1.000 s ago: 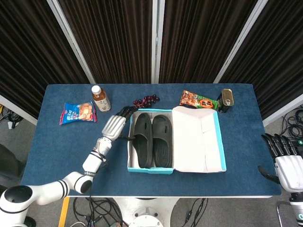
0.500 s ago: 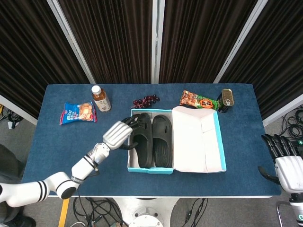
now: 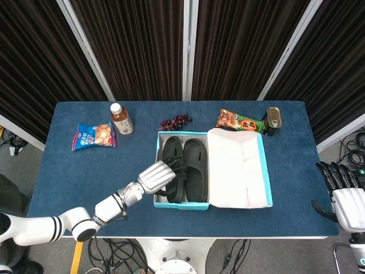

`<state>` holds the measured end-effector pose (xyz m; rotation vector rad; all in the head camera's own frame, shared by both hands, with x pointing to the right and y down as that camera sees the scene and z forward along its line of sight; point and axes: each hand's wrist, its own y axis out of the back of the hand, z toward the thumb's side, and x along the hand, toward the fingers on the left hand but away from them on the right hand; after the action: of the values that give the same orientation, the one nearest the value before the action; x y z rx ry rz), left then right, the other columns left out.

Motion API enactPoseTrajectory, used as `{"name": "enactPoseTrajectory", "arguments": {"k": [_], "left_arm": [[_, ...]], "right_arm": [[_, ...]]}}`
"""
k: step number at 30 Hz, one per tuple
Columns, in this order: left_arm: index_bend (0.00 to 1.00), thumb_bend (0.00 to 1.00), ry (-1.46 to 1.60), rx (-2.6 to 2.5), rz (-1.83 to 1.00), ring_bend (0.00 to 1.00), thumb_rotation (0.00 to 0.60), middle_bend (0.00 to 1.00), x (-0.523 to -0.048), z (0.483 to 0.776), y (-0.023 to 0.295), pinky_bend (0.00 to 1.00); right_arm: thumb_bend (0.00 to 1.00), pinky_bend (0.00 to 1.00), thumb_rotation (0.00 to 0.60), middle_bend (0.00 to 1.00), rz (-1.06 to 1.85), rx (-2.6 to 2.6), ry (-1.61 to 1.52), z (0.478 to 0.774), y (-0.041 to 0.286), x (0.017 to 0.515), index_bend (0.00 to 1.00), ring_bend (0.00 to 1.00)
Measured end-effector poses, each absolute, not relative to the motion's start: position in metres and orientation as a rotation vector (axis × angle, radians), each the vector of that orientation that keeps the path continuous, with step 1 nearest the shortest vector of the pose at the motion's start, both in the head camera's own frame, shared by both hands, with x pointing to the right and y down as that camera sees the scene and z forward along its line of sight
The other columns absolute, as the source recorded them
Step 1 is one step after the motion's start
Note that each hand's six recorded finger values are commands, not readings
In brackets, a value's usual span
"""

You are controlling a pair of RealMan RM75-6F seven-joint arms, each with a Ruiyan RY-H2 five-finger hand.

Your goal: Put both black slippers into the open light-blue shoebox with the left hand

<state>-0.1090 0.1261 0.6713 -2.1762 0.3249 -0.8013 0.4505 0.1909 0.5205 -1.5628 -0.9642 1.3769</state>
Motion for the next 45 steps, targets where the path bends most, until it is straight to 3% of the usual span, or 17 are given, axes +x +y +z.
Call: {"name": "enactPoseTrajectory", "arguments": {"k": [16, 28, 32, 37, 45], "left_arm": [[0.34, 0.42, 0.234, -2.172, -0.898, 0.0, 0.538, 0.23, -0.113, 0.693, 0.144, 0.15], [0.33, 0.39, 0.633, -2.306, -0.766, 0.0, 0.53, 0.23, -0.134, 0.65, 0.115, 0.16], [0.33, 0.37, 0.863, -2.241, -0.782, 0.0, 0.562, 0.23, -0.185, 0.635, 0.092, 0.16], [0.33, 0.38, 1.067, -1.981, -1.011, 0.0, 0.6, 0.23, -0.284, 0.634, 0.076, 0.16], [0.29, 0.35, 1.124, -1.604, -1.397, 0.0, 0.6, 0.21, -0.419, 0.621, 0.12, 0.15]], "right_arm": [[0.13, 0.08, 0.6, 0.09, 1.378, -1.565, -0.96, 0.521, 0.19, 0.449, 0.0, 0.0], [0.13, 0.08, 0.6, 0.09, 1.382, -1.569, -0.983, 0.52, 0.192, 0.454, 0.0, 0.0], [0.13, 0.08, 0.6, 0.09, 1.387, -1.588, -1.004, 0.522, 0.192, 0.458, 0.0, 0.0], [0.13, 0.08, 0.6, 0.09, 1.406, -1.636, -1.04, 0.532, 0.19, 0.469, 0.0, 0.0], [0.13, 0.08, 0.6, 0.07, 1.382, -1.69, -1.069, 0.553, 0.186, 0.469, 0.0, 0.0]]}}
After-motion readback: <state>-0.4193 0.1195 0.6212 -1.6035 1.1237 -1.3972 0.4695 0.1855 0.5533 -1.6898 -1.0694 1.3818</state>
